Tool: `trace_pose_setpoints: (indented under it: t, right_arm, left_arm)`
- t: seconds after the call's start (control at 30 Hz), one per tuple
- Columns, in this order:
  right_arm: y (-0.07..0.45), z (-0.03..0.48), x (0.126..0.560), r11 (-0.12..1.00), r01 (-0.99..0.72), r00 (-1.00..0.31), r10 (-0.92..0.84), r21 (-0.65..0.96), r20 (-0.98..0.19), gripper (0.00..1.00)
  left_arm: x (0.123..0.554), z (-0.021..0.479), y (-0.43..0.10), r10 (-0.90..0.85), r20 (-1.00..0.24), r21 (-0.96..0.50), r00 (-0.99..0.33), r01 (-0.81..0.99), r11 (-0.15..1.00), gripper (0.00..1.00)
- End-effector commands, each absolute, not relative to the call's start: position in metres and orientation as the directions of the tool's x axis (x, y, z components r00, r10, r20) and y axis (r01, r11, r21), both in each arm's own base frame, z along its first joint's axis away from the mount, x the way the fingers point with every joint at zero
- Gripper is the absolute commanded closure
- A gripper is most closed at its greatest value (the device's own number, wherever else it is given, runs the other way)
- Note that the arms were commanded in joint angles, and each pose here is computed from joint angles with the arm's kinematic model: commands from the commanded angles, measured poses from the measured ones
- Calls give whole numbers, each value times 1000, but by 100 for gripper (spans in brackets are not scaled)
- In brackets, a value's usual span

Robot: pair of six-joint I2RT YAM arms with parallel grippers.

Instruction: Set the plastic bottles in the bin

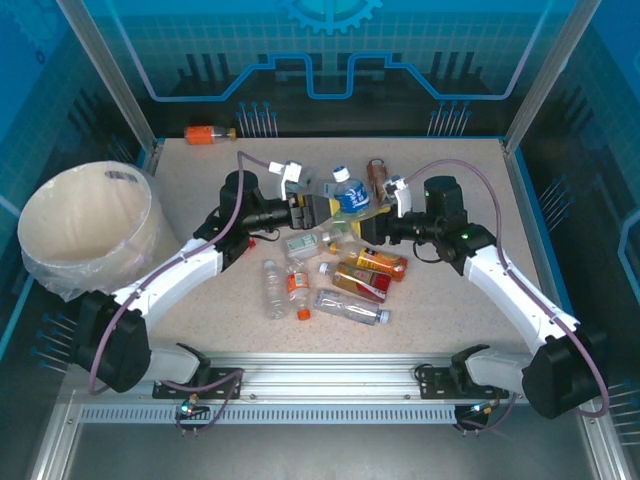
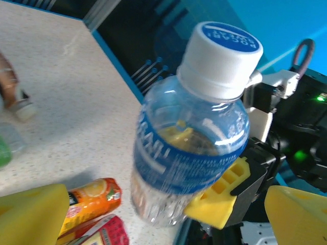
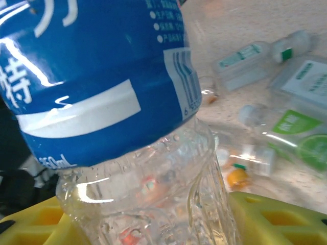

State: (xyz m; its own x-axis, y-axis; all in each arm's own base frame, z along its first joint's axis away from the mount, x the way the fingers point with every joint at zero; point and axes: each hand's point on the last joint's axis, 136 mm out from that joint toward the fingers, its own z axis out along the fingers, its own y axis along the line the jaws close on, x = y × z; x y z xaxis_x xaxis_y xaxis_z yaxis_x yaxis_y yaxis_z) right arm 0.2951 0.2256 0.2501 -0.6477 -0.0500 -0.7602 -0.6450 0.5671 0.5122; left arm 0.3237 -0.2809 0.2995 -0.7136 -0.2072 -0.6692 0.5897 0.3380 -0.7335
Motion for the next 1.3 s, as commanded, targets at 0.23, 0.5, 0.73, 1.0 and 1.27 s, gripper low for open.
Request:
trace_pose_setpoints:
  t: [0.23,0.5,0.73,1.0,1.27]
  right_arm:
    - [269,279,277,380,-654,-728,-82,654,-680,58]
    - [288,284,262,290,-686,-720,-140,667,-680,56]
    - [277,279,274,412,-671,-707,-108,616,-698,23]
    - [235,273,298,676,-585,-646,-54,448,-761,0]
    - [199,291,321,819,-500,-487,4,282,-873,0]
  left_arm:
    - [316,337,-306,-198,-742,-670,-640,709,219,8]
    - [322,335,-314,-194,-743,-669,-641,708,225,35]
    - [337,327,-296,-255,-754,-654,-605,655,378,49]
    - [363,312,-209,-247,-828,-447,-504,326,833,49]
    - [336,363,-98,-114,-911,-132,-397,18,991,49]
